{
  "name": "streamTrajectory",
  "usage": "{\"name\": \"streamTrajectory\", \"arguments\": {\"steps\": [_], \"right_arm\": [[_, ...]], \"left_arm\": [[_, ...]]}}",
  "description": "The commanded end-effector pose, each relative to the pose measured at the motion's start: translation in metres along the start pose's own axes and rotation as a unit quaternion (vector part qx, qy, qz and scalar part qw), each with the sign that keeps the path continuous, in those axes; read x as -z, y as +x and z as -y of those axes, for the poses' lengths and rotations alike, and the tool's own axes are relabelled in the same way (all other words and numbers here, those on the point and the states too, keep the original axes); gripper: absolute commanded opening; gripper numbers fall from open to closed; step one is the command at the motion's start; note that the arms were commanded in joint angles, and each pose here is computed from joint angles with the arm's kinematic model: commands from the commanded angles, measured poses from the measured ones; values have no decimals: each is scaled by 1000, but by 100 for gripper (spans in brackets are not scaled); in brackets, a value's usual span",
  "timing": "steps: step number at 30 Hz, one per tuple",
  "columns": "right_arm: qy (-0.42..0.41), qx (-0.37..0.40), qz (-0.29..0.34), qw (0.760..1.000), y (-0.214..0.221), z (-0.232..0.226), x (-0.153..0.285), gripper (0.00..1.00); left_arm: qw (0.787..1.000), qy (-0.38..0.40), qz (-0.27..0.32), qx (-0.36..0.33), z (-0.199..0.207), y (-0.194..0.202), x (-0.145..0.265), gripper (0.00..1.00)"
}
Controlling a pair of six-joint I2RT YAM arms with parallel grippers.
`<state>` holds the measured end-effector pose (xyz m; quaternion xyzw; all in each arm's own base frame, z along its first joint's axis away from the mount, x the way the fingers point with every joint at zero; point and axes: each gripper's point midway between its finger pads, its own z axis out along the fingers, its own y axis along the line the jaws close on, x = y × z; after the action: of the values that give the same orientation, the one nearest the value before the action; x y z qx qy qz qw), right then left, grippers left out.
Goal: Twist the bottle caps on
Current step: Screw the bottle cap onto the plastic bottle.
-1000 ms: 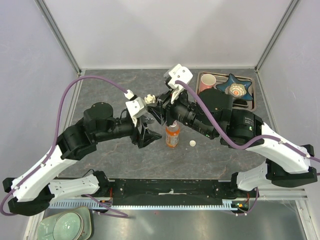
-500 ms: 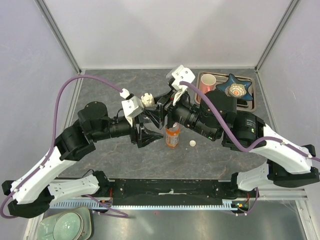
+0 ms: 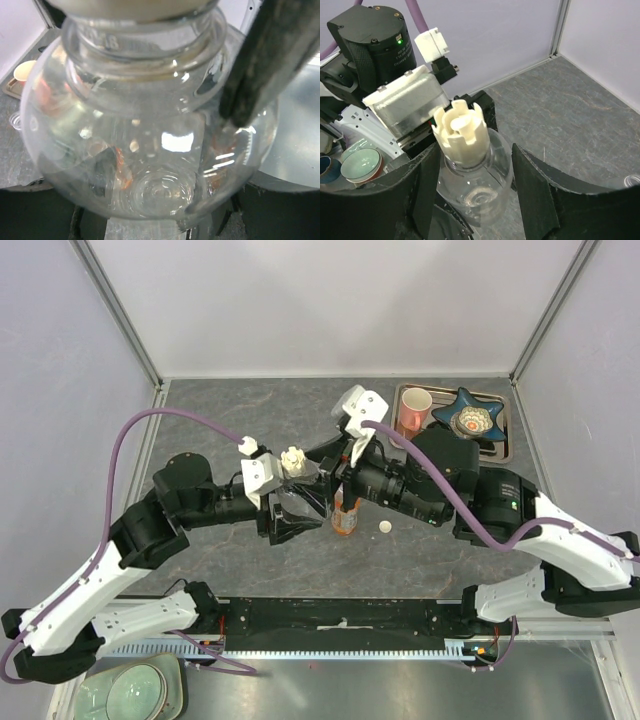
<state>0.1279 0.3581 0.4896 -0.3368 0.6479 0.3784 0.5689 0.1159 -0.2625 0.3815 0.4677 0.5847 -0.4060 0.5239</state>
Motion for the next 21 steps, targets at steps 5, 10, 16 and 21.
{"name": "streamTrajectory", "arguments": {"steps": [5,10,16,21], "right_arm": [[-2,37,-49,998,20,14,43,70],[-32,50,-26,998,5,9,61,74],[-119,86,33,989,-26,-21,63,76],[-155,113,96,977,-66,-37,64,79]], "left_arm": [[986,22,129,-100,14,-70,25,2],[986,27,131,-102,16,-72,28,2],[986,46,126,-97,22,-68,27,3],[987,61,117,-89,26,-62,26,3]]}}
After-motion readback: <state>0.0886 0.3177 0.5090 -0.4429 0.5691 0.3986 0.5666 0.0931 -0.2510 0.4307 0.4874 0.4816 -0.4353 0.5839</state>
